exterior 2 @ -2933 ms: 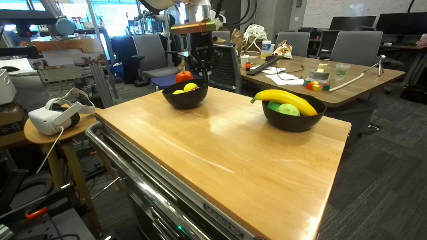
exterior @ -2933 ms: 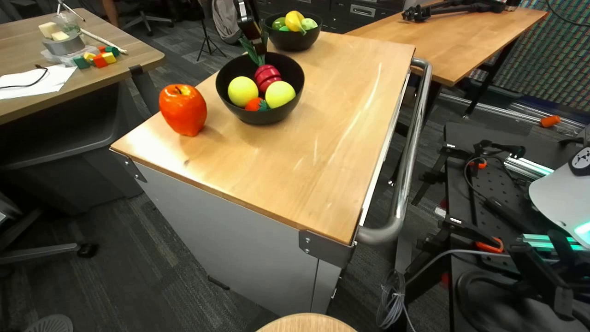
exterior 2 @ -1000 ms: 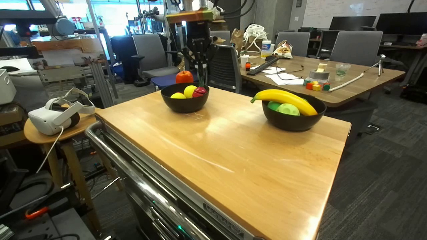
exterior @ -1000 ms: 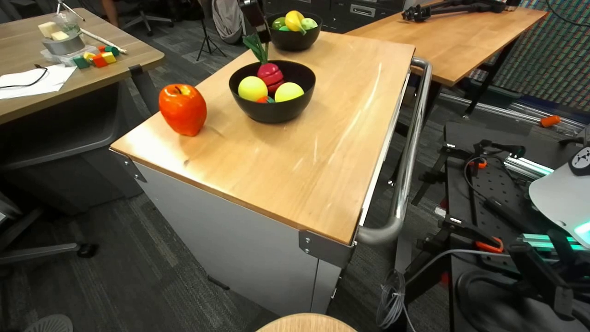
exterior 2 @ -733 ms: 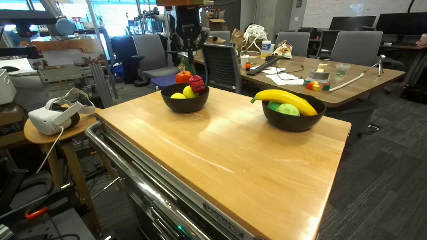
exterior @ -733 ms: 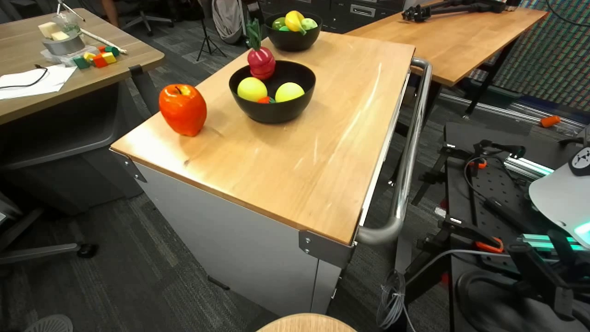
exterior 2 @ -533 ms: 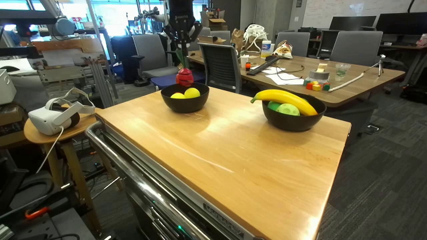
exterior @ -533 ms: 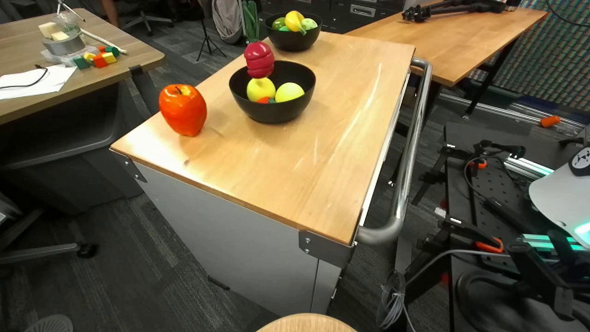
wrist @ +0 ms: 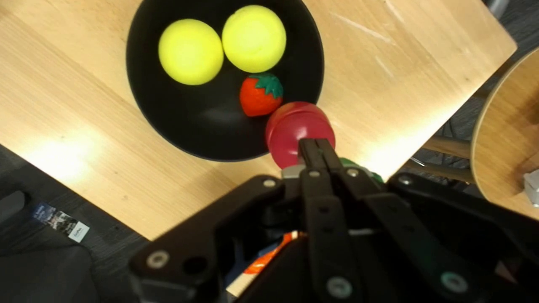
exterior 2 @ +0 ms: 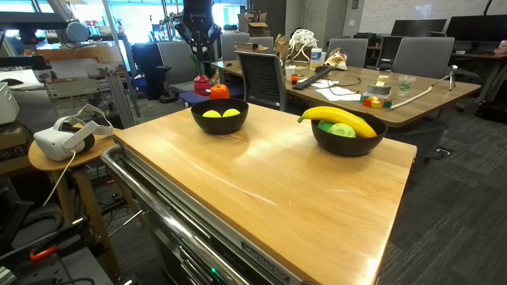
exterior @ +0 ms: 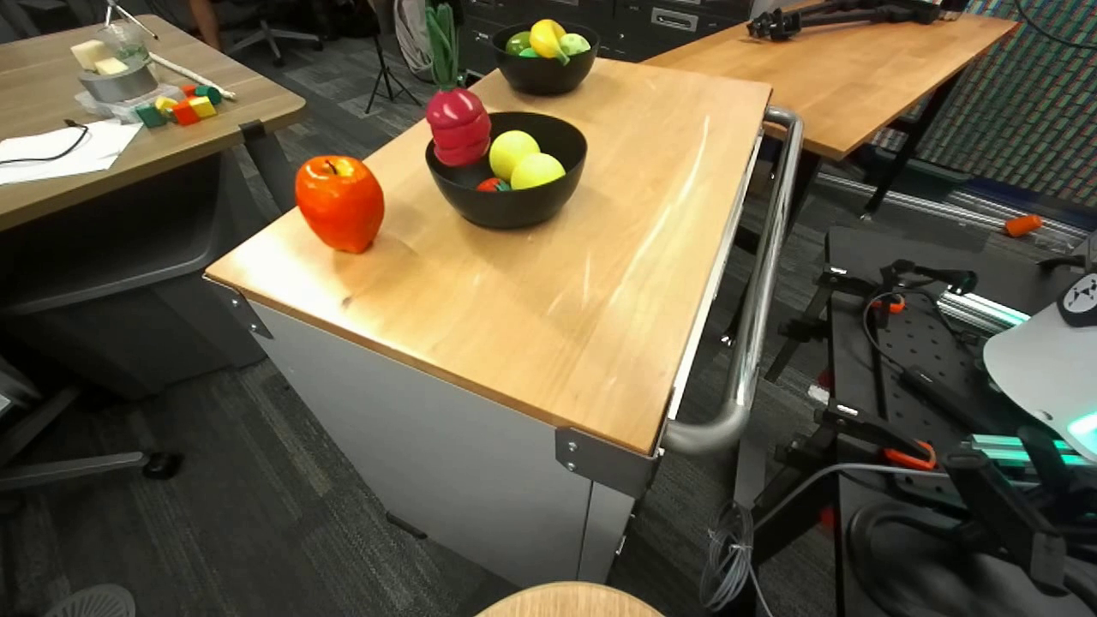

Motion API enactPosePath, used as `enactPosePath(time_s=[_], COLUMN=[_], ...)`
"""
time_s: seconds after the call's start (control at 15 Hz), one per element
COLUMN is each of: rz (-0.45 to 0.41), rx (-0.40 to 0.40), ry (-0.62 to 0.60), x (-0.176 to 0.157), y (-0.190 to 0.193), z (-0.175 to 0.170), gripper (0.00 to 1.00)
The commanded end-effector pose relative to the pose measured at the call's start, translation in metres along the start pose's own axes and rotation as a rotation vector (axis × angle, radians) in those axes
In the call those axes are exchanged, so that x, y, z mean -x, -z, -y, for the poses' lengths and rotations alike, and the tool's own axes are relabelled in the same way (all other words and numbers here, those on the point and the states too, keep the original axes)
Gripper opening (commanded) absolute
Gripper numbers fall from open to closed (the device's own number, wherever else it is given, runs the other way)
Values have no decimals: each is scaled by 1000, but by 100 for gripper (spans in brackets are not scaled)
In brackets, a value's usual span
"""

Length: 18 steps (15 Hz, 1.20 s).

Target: Remove the fruits from the bowls

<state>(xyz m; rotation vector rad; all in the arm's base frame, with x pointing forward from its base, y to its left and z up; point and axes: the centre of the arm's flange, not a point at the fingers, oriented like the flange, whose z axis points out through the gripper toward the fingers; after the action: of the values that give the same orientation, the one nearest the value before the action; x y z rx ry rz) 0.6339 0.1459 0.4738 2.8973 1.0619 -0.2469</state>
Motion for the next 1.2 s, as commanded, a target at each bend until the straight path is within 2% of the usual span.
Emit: enactPosePath(time_s=[0.0,0.4,0.73,0.8,0.87,1.0,1.13], rz=[-4,51,76,83,87,84,41], rx=[-41,-120,-182,-189,-189,-174,-143], ry=[80,171,193,190,189,181,145], x=[-18,-45,-53,-53,-52,-46,-35], y=[-11,-61,-86,-88,-88,-79,-59], z=[21,44,44,44,44,41,35], gripper=[0,0,0,27,28,41,58])
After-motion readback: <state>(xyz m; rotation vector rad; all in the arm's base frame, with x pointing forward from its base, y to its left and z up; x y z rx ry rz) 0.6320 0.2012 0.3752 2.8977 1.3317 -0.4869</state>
